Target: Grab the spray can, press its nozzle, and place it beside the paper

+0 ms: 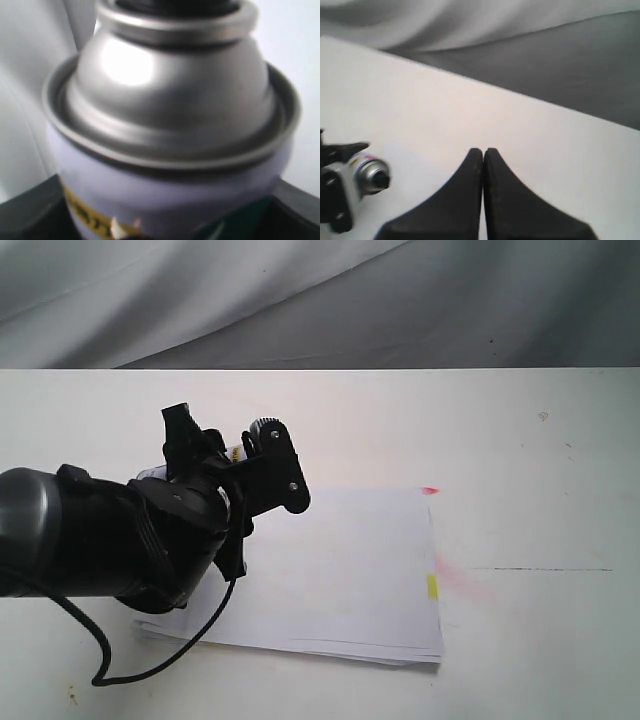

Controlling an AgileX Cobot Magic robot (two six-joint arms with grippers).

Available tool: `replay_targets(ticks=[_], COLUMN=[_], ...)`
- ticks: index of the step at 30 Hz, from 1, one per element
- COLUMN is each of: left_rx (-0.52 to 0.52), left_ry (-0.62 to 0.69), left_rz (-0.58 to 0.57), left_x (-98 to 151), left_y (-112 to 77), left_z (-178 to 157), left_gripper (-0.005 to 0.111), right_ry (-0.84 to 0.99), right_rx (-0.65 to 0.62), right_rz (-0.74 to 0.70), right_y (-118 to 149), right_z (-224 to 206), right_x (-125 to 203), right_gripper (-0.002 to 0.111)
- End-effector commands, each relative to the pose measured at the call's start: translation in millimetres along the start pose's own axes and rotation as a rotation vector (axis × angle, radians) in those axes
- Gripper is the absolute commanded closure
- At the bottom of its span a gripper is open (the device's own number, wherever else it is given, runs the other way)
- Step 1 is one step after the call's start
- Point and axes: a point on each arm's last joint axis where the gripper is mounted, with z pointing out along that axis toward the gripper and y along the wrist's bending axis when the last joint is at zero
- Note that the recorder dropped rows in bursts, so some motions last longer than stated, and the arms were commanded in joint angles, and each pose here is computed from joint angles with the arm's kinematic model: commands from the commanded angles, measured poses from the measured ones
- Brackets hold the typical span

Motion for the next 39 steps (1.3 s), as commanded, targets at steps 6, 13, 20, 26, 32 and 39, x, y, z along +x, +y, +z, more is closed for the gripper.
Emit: replay_targets(ticks=[6,13,20,26,32,39], left_rx=[-0.040,-0.043,-0.046,-0.046,-0.046,-0.046], left_ry=[-0.013,-0.011,-0.008,-0.008,-0.008,-0.008], left_rz=[0.000,0.000,0.000,0.000,0.000,0.002], left_x=[-2,-2,-2,-2,-2,-2], left_y=[6.6,6.8,7.2,7.2,7.2,7.2], left_z=[-5,-5,-5,-5,-5,-5], left_gripper=[0.107,0.107,0.107,0.107,0.107,0.107], right_ry=[0.213,0.224,0.194,0.203,0.227,0.223], right_rx=[-0.445,-0.646,-0.712,-0.734,-0.769,-0.754], right_rz=[-0.019,0.113,0.152,0.136,0.072,0.034], right_y=[-12,-17,-14,-3,24,24], right_z=[122,187,208,211,216,222], right_x=[22,70,108,108,110,113], right_gripper=[0.108,0.108,0.108,0.108,0.108,0.108])
